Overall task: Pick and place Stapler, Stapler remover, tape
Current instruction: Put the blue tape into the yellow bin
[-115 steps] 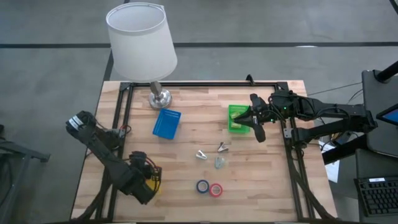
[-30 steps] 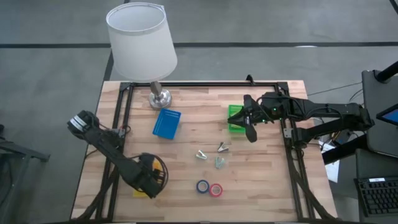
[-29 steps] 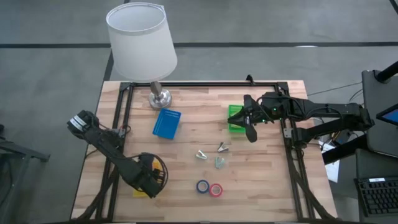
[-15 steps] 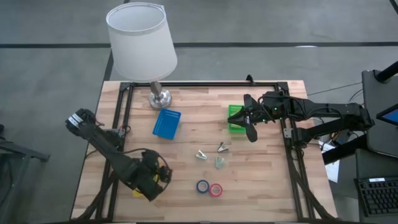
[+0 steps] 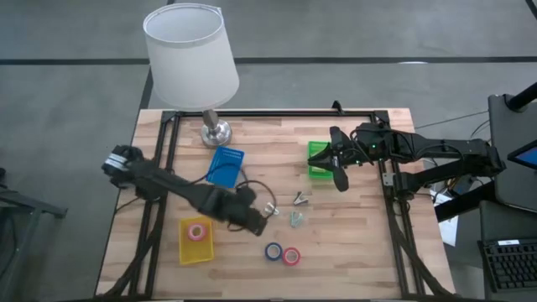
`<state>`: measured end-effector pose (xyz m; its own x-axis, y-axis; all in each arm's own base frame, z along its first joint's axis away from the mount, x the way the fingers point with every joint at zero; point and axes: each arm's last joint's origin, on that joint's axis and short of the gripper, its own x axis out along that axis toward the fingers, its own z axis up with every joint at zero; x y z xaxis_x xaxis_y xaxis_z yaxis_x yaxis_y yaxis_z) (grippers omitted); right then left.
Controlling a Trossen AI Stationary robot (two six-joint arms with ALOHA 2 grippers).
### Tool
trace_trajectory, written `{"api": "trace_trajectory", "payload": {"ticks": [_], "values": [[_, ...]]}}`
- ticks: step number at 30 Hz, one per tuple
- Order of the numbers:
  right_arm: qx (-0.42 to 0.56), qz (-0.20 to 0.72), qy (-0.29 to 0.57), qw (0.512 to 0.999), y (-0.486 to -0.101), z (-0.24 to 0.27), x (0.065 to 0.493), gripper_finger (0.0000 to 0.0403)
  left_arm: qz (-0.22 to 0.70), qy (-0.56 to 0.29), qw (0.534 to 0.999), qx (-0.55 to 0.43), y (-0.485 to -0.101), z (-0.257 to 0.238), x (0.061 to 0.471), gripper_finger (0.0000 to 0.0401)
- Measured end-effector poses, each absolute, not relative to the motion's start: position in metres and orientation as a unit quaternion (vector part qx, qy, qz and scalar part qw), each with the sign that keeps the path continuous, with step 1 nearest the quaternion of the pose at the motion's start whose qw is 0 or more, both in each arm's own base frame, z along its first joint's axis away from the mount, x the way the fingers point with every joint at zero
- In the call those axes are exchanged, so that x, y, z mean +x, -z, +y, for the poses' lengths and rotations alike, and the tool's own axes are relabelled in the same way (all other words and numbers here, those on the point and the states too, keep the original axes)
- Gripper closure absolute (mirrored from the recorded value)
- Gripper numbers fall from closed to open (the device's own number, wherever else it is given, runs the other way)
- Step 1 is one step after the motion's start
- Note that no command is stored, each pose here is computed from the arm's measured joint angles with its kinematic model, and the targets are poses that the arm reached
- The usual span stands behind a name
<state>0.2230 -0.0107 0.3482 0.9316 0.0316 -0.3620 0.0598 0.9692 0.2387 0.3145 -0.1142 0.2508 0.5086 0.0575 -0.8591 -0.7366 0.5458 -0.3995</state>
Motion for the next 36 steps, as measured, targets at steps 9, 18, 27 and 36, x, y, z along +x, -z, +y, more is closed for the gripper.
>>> {"api": "trace_trajectory", "payload": {"ticks": [9, 18, 27, 36], "values": [[0.124, 0.198, 0.009, 0.972, -0.346, -0.011, 0.222, 0.0360, 0.485, -0.127, 0.771, -0.394, -0.204, -0.120, 0.361, 0.0119], [0.118, 0.220, 0.010, 0.968, -0.342, -0.010, 0.220, 0.0360, 0.542, -0.081, 0.756, -0.357, -0.173, -0.135, 0.387, 0.0119], [0.116, 0.222, 0.010, 0.968, -0.341, -0.010, 0.220, 0.0360, 0.573, -0.062, 0.752, -0.320, -0.164, -0.143, 0.403, 0.0151], [0.114, 0.222, 0.009, 0.968, -0.341, -0.011, 0.220, 0.0360, 0.591, -0.031, 0.750, -0.296, -0.163, -0.145, 0.402, 0.0326]]}}
